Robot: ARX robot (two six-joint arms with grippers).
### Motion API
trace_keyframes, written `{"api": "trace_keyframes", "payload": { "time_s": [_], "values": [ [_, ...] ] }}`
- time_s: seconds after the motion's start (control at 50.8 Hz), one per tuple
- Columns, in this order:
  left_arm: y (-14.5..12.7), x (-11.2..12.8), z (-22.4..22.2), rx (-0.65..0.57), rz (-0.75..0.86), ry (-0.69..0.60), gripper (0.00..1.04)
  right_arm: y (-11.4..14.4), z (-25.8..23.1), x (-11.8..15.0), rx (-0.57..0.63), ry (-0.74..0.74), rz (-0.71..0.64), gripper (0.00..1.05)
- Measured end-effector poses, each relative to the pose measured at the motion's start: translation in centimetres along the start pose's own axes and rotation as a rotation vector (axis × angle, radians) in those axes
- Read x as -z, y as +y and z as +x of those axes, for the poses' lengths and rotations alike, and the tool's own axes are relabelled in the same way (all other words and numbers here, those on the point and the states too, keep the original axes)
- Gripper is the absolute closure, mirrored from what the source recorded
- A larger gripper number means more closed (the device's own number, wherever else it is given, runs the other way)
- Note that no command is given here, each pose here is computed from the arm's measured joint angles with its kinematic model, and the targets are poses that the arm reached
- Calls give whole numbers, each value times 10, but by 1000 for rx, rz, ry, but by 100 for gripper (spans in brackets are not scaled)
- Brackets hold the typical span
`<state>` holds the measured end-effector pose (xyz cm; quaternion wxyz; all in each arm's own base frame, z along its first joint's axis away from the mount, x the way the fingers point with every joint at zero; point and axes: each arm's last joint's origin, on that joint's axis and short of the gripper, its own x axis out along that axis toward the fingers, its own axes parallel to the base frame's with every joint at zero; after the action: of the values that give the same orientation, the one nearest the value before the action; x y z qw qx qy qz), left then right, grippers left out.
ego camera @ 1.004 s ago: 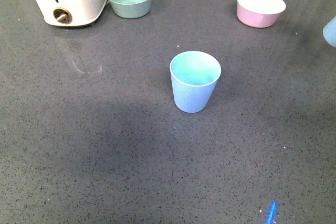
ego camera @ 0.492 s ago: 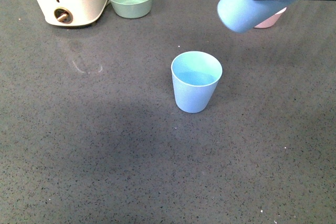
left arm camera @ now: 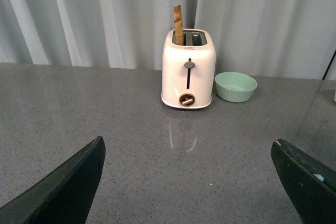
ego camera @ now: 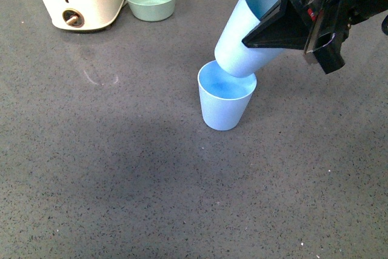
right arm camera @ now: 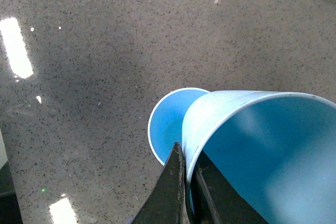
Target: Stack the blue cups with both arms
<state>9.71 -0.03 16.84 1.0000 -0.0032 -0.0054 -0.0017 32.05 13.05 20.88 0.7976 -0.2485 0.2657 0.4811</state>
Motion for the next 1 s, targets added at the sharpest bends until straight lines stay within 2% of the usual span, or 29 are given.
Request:
{"api": "trace_keyframes", "payload": {
  "time_s": [0.453, 0.709, 0.768, 0.847, 1.004],
  "values": [
    [0, 0, 0, 0, 0, 0, 9, 6, 20, -1, -25, 34, 9, 103],
    [0, 0, 0, 0, 0, 0, 9, 6, 21, -6, -17, 19, 13, 55],
    [0, 0, 0, 0, 0, 0, 9, 5, 19, -8, -17, 0, 19, 48],
    [0, 0, 0, 0, 0, 0, 9, 0, 4, -14, -18, -96, 51, 32],
    [0, 0, 0, 0, 0, 0, 9, -7, -41, -18, 57, -257, 84, 11]
  ]
}}
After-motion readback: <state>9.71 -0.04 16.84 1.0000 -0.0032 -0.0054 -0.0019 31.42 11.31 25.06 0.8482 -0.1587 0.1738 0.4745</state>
